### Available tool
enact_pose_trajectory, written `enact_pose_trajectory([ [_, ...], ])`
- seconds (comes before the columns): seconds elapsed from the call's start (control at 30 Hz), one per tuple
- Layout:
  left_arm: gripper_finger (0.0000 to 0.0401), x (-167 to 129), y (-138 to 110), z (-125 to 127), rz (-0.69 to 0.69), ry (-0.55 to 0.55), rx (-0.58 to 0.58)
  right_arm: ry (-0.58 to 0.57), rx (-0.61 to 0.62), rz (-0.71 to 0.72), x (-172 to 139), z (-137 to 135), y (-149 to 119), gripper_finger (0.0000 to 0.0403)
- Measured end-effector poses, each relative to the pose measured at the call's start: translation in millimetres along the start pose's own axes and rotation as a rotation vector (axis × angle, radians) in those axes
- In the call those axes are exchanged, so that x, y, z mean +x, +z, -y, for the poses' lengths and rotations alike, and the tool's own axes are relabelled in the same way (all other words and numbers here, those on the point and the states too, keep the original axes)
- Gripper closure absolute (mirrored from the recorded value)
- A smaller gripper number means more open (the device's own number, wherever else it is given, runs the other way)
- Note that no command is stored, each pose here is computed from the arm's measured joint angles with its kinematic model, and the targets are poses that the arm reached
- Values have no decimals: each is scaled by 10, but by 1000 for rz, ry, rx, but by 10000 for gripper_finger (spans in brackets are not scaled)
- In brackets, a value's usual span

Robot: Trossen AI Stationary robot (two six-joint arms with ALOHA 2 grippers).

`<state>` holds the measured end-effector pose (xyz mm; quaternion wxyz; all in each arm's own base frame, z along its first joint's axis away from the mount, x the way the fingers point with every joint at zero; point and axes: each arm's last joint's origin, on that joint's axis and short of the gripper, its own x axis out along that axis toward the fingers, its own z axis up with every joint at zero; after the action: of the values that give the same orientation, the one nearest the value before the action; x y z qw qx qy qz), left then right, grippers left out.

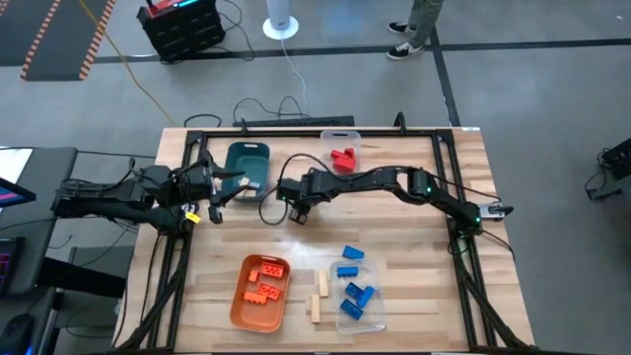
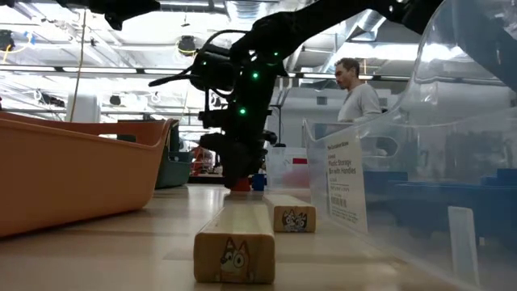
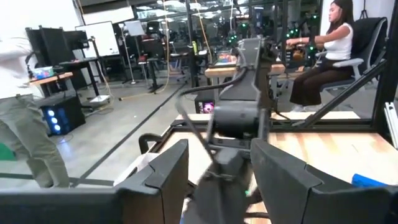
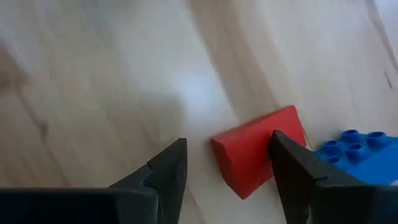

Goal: Sort blocks
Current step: Put the red wooden block into the top transparent bin

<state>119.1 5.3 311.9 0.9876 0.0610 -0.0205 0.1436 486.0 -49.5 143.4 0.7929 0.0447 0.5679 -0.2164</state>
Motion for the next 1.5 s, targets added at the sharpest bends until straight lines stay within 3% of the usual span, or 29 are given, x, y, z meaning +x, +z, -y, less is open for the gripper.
enact_pose_trajectory([
  [0.37, 232, 0, 2, 0, 2, 0, 0, 34, -623, -60, -218, -550, -270, 237],
  [0.53, 232, -1, 2, -1, 2, 1, 0, -4, -733, -78, -307, -665, -355, 243],
  [0.67, 232, 0, 1, 0, 1, 1, 0, 4, -674, -58, -465, -689, -365, 243],
  [1.0, 232, 0, -8, 1, -8, 0, -1, 36, -317, -3, -812, -587, -296, 242],
  [1.33, 232, 0, -26, 3, -26, -3, -8, 25, -103, -87, -624, -505, -405, 177],
  [1.5, 232, -10, -31, 1, -31, -4, -5, -97, -94, -70, -531, -582, -594, 149],
])
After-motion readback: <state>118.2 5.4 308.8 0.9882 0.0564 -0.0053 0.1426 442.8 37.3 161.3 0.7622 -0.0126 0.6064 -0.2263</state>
